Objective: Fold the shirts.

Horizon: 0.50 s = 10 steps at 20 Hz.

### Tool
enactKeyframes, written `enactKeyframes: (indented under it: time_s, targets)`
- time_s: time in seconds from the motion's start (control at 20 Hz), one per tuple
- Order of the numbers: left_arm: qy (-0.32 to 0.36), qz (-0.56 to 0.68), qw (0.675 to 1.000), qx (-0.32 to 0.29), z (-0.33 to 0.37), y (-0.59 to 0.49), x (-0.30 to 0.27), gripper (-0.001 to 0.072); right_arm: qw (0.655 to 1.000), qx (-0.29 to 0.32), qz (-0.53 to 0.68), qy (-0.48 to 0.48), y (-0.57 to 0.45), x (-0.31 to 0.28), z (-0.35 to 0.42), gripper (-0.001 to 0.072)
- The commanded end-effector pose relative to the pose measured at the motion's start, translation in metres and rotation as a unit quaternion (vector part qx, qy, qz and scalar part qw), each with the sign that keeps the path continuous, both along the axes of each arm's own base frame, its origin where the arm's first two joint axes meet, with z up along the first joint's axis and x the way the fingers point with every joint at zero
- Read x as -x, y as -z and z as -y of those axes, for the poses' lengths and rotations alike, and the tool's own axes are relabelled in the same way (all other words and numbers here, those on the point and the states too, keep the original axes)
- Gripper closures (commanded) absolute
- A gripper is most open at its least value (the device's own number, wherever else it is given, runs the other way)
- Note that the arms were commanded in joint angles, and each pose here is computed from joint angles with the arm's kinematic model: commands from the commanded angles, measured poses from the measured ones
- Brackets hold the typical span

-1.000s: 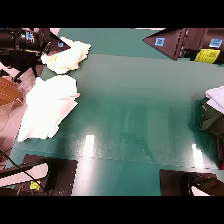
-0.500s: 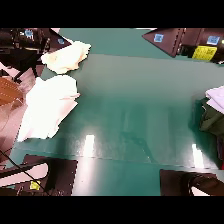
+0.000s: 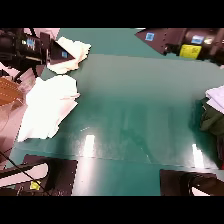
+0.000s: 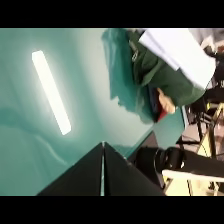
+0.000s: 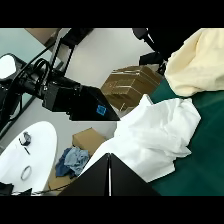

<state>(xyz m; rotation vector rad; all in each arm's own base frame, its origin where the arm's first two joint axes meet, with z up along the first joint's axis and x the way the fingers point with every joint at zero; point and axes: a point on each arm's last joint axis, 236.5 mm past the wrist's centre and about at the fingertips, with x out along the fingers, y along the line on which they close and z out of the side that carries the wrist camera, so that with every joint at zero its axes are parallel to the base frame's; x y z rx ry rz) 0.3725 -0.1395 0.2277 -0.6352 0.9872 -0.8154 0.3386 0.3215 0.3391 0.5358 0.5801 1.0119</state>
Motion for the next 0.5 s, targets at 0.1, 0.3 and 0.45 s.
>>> enactKeyframes:
  time_s: [0.1,0.3,0.45]
  targets:
    - [-0.046,-0.116,0.986,-0.113,-0.033,0.103,0.008,0.0682,0.998,0.030,-0.043,-0.022,0.043,-0.011,-0.019,0.0692]
    - [-0.146,-0.155,0.931,-0.297,-0.122,0.162,0.004,0.0422,0.997,0.045,-0.066,-0.018,0.060,-0.023,-0.006,0.0496]
    - [-0.215,-0.189,0.838,-0.465,-0.215,0.176,0.024,-0.0013,0.996,0.053,-0.069,-0.011,0.059,-0.024,0.012,0.0366]
